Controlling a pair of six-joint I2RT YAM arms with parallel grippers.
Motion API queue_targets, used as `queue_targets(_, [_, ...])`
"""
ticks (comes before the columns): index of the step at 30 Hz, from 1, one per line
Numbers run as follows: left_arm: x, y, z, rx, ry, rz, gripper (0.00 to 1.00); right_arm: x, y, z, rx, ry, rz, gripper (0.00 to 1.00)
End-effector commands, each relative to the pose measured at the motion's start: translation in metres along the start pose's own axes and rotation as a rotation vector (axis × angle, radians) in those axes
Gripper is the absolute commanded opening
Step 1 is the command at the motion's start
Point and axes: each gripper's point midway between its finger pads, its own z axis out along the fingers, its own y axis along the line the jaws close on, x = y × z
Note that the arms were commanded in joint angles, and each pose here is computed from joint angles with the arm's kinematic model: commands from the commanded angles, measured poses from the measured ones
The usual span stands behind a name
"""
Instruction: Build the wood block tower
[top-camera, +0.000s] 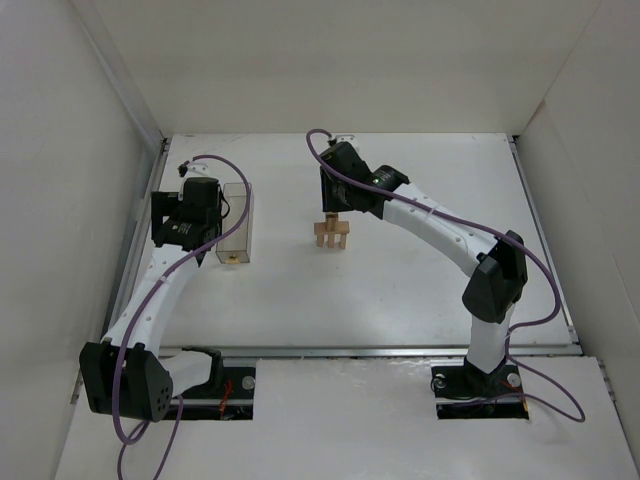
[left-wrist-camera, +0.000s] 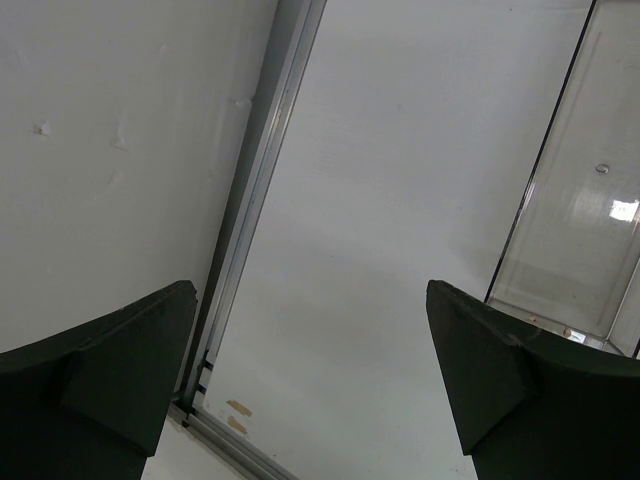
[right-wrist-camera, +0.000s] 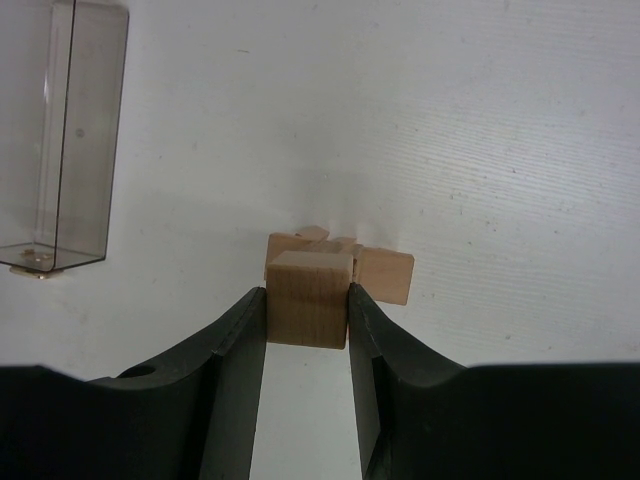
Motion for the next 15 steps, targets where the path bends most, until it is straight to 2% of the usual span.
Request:
queue_targets(1, [-0.0110, 0.0072, -0.0061, -0.009, -0.043, -0.039, 0.99, -0.0113, 0.0087, -0.0100, -0.035, -0.041, 0.018, 0.39])
queue_targets(15, [-0.0098, 0.0041, -0.0042, 0.000, -0.036, -0.033, 0.99, -0.0038, 0.0079, -0.0070, -0.035, -0.021, 0.021, 0.39])
